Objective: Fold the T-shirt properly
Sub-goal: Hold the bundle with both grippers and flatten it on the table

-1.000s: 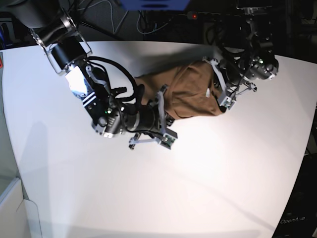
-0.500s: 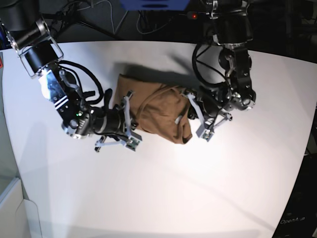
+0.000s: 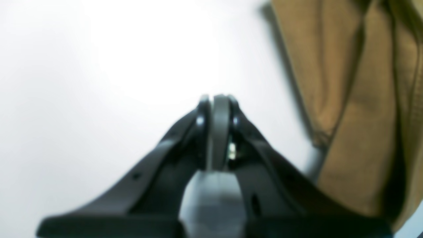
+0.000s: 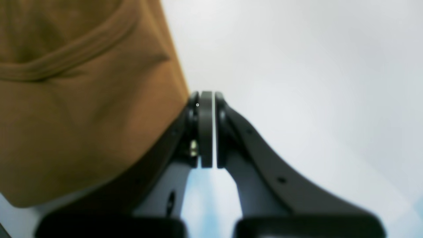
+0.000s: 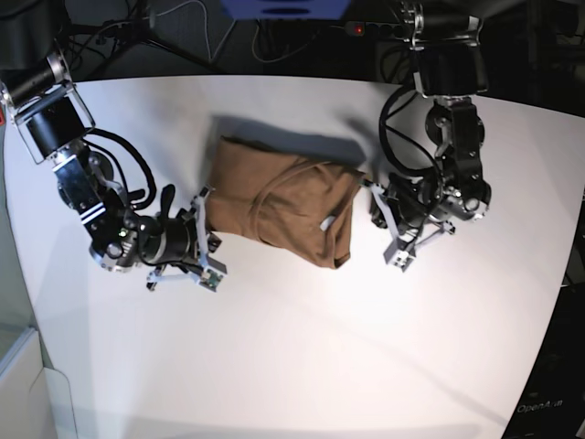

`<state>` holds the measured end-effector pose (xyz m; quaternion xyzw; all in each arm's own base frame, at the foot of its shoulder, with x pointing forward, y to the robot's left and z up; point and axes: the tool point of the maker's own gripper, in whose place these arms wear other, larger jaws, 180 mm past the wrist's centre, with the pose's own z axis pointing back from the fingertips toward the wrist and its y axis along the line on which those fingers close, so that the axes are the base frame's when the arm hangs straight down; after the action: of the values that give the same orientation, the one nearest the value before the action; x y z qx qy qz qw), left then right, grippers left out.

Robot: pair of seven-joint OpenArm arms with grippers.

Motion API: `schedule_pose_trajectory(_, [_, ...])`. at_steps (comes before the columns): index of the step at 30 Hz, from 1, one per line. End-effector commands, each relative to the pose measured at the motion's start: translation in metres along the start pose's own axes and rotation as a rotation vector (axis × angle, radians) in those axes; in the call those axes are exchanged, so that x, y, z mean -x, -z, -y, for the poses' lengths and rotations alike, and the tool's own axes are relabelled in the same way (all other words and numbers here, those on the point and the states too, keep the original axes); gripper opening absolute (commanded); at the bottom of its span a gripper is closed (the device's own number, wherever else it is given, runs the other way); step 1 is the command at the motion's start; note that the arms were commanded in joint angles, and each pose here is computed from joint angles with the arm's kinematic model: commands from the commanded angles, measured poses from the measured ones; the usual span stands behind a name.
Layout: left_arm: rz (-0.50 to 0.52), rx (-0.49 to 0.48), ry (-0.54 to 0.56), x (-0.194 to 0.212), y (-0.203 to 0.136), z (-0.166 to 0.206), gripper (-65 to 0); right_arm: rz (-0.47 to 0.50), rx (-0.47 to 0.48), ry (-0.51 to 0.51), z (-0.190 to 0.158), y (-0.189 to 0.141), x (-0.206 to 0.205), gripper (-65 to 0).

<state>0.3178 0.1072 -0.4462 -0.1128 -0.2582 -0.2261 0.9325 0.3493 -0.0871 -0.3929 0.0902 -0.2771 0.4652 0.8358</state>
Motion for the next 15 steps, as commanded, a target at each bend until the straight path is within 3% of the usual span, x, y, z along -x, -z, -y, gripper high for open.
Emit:
schedule_pose_trajectory(1, [-0.151, 0.018, 0.033, 0.035, 0.007, 0.014, -62.5, 0.048, 0.032, 0.000, 0.018, -0.007, -0.015, -64.9])
schedule_pose_trajectory(6, [-0.166, 0.075, 0.102, 0.028, 0.017, 0.046, -62.5, 0.066, 0.028, 0.015, 0.020, -0.002, -0.015, -64.9])
schedule_pose_trajectory(10, [-0.234, 0.117, 0.157, 0.040, 0.024, 0.065, -62.5, 0.011, 0.084, -0.046, 0.028, -0.001, -0.006, -64.9])
schedule_pose_trajectory(15, [-0.260, 0.163, 0.127, 0.055, 0.036, 0.075, -62.5, -0.028, 0.087, -0.077, 0.015, 0.009, 0.006, -64.9])
